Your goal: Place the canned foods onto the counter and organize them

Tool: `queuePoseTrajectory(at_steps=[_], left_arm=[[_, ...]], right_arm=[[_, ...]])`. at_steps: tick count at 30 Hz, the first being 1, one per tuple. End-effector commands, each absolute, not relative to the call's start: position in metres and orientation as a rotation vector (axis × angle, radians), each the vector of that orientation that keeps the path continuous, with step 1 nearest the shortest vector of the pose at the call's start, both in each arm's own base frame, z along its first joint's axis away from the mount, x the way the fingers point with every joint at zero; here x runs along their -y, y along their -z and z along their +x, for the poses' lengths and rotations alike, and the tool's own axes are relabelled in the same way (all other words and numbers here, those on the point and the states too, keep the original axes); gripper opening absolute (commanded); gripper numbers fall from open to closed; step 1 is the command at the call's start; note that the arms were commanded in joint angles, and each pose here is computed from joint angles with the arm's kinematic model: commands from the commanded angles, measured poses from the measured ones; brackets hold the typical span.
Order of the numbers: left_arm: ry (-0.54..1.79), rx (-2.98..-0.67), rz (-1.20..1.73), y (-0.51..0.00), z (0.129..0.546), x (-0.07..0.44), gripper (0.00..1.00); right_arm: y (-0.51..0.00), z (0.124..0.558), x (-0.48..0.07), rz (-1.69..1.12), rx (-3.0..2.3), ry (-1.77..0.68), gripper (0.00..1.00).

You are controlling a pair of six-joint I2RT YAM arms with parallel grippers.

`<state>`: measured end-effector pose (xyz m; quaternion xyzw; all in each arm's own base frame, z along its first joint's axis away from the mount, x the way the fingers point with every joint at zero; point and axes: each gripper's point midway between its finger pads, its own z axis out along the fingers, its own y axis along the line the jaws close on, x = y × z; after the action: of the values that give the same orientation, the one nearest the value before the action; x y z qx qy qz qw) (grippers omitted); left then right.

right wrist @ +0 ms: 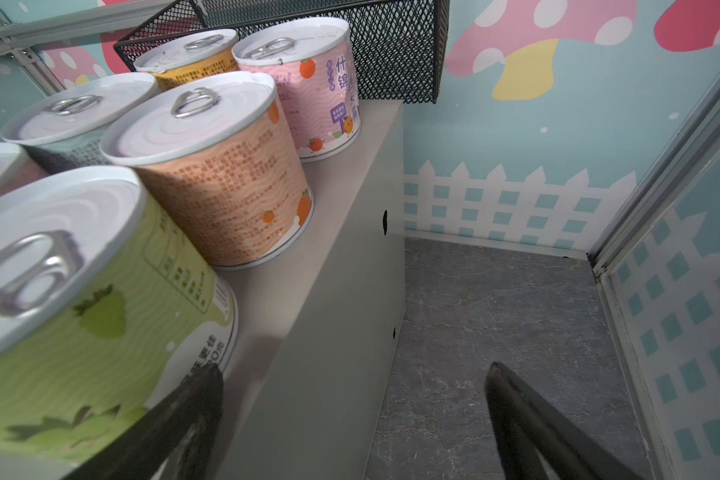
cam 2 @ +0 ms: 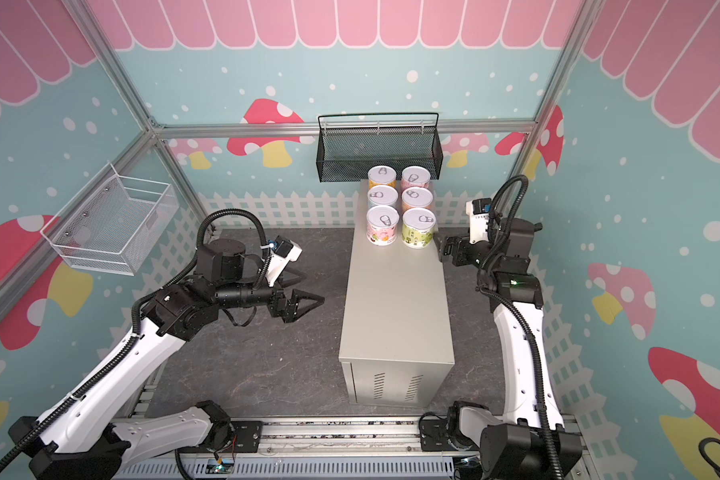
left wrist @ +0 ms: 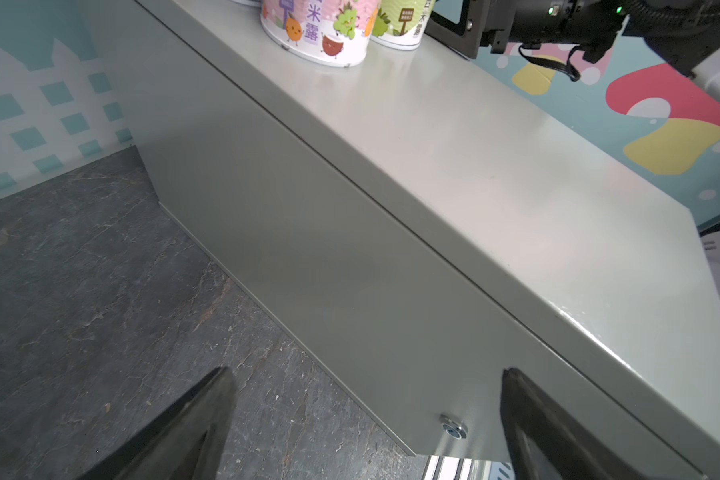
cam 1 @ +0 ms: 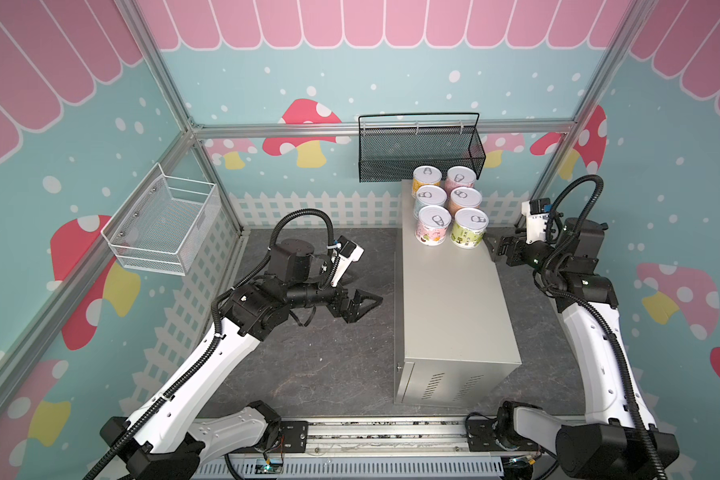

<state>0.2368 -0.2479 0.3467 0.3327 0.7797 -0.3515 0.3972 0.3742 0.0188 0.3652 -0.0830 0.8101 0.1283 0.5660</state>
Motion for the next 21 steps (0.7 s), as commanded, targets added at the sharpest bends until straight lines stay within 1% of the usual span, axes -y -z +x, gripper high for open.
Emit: queuePoseTrajectory(at_steps=[1, 5, 13, 21], left_arm=[[0.787, -1.971, 0.807, -0.345, 0.243, 0.237, 0.99], [0.737, -1.977, 0.782, -0.340, 0.247, 0.231, 0.99], [0.686, -2.017, 0.761, -0.322, 0.252, 0.225, 0.99], [0.690, -2.027, 0.762, -0.315, 0.249, 0.223, 0.99]], right_arm=[[-0.375, 0.377, -0.006, -0.171, -1.906, -0.204, 1.00], [-0.388, 0.382, 0.003, -0.158, -1.888, -0.187, 0.99], [-0.402, 0.407, 0.005, -0.176, -1.863, -0.212, 1.00], [-0.387, 0.450, -0.002, -0.241, -1.880, -0.306, 0.99]])
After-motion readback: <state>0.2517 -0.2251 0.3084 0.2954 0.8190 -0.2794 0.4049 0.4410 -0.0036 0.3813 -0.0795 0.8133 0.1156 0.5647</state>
